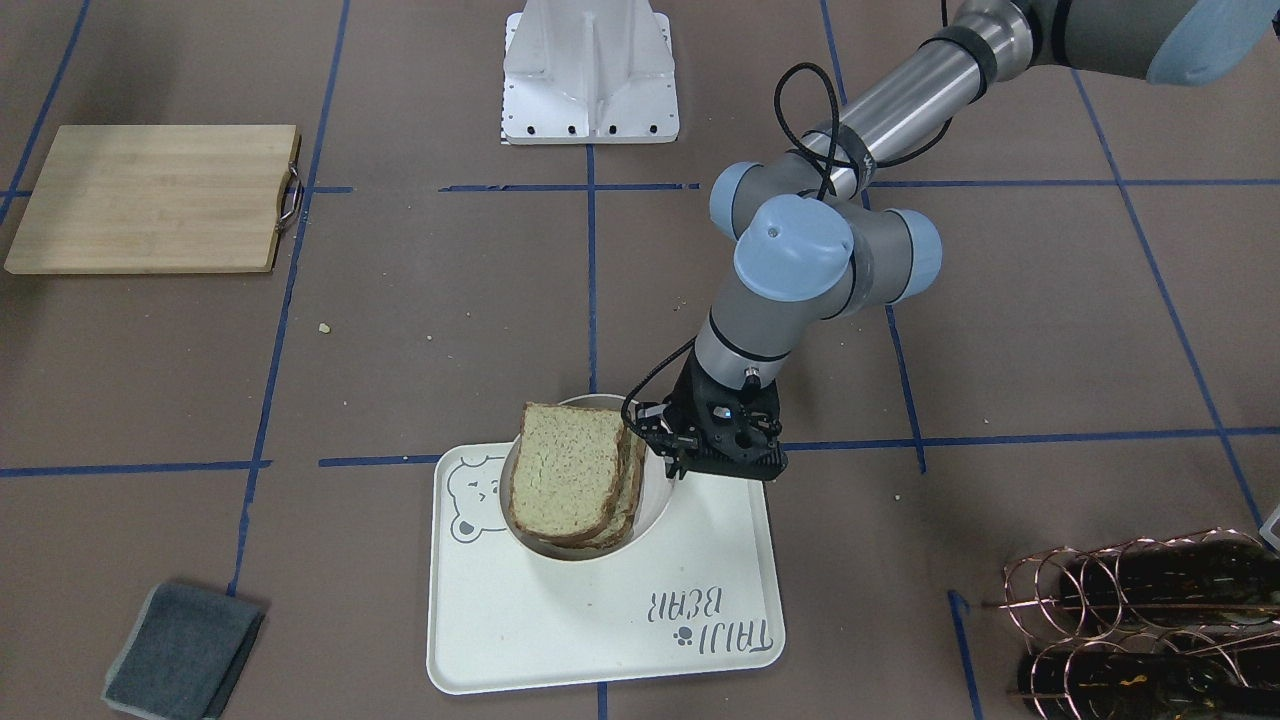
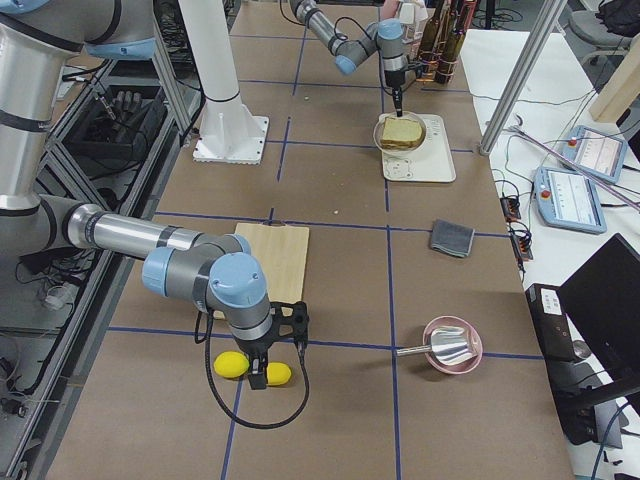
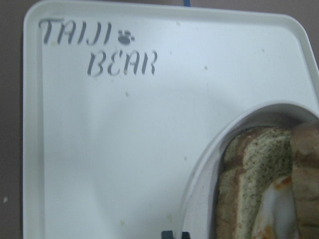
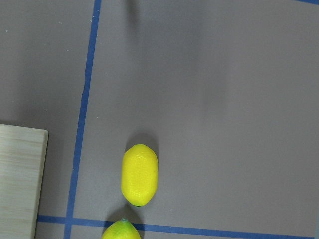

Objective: Make sandwich and place on tray

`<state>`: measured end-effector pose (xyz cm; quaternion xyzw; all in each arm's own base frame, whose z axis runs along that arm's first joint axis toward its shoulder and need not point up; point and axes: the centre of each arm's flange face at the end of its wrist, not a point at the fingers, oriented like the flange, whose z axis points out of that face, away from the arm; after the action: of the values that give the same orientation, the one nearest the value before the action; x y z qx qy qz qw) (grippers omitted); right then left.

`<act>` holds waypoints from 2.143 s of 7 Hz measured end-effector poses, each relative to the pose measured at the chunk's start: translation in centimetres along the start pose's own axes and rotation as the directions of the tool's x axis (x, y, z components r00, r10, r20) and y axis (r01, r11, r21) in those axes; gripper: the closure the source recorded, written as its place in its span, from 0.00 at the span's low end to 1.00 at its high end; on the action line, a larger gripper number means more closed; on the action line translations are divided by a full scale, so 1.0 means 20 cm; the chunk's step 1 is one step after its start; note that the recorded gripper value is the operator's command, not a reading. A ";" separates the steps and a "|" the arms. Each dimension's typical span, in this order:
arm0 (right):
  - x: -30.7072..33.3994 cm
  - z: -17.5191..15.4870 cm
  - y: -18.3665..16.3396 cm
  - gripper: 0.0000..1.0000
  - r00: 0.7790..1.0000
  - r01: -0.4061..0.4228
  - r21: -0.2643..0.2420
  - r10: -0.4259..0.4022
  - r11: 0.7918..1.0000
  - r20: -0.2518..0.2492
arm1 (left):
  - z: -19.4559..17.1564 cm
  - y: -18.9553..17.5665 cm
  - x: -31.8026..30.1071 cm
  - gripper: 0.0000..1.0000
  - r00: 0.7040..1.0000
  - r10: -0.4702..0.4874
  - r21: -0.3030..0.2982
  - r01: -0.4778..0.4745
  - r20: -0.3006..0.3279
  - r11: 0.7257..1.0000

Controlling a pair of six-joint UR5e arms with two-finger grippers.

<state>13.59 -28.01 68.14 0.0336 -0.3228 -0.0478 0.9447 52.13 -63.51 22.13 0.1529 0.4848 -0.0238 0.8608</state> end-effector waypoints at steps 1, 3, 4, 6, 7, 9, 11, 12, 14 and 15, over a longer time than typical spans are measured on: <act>0.00 0.00 0.00 0.00 1.000 0.001 0.001 -0.001 1.000 0.000 | 0.07 -0.05 -0.05 1.00 1.000 0.005 0.008 -0.005 0.001 1.000; 0.01 0.01 0.01 0.00 1.000 0.000 -0.003 0.000 1.000 0.003 | 0.15 -0.07 -0.10 0.00 0.999 0.037 0.020 -0.037 0.007 0.999; 0.01 0.01 0.01 0.00 1.000 0.000 -0.003 0.000 1.000 0.004 | 0.14 -0.07 -0.12 0.00 0.994 0.105 0.028 -0.105 0.008 0.994; 0.01 0.01 0.01 0.00 1.000 0.001 -0.003 -0.001 1.000 0.005 | -0.05 -0.06 -0.25 0.00 0.983 0.182 0.043 -0.182 0.003 0.982; 0.01 0.01 0.01 0.00 1.000 0.000 -0.003 0.000 1.000 0.006 | -0.23 0.00 -0.33 0.00 0.977 0.213 0.025 -0.213 0.008 0.977; 0.01 0.02 0.02 0.00 1.000 -0.005 -0.008 0.005 1.000 0.009 | -0.74 0.28 -0.57 0.00 0.949 0.313 -0.017 -0.312 0.050 0.950; 0.02 0.03 0.03 0.00 1.000 -0.008 -0.013 0.008 1.000 0.011 | -1.22 0.51 -1.09 0.00 0.925 0.366 -0.063 -0.361 0.105 0.931; 0.02 0.04 0.03 0.00 1.000 -0.010 -0.015 0.010 1.000 0.012 | -1.39 0.54 -1.46 0.00 0.939 0.324 -0.102 -0.313 0.117 0.944; 0.03 0.05 0.04 0.00 1.000 -0.016 -0.021 0.016 1.000 0.015 | -1.55 0.70 -2.23 0.00 0.939 0.309 -0.207 -0.276 0.148 0.939; 0.03 0.06 0.04 0.00 1.000 -0.021 -0.025 0.021 0.999 0.017 | -1.61 0.79 -2.55 0.00 0.936 0.308 -0.259 -0.260 0.170 0.930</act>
<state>13.41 -27.24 69.56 0.0180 -0.3307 -0.0422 0.9426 1.55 -44.67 53.39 0.1165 0.3645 0.1427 0.9128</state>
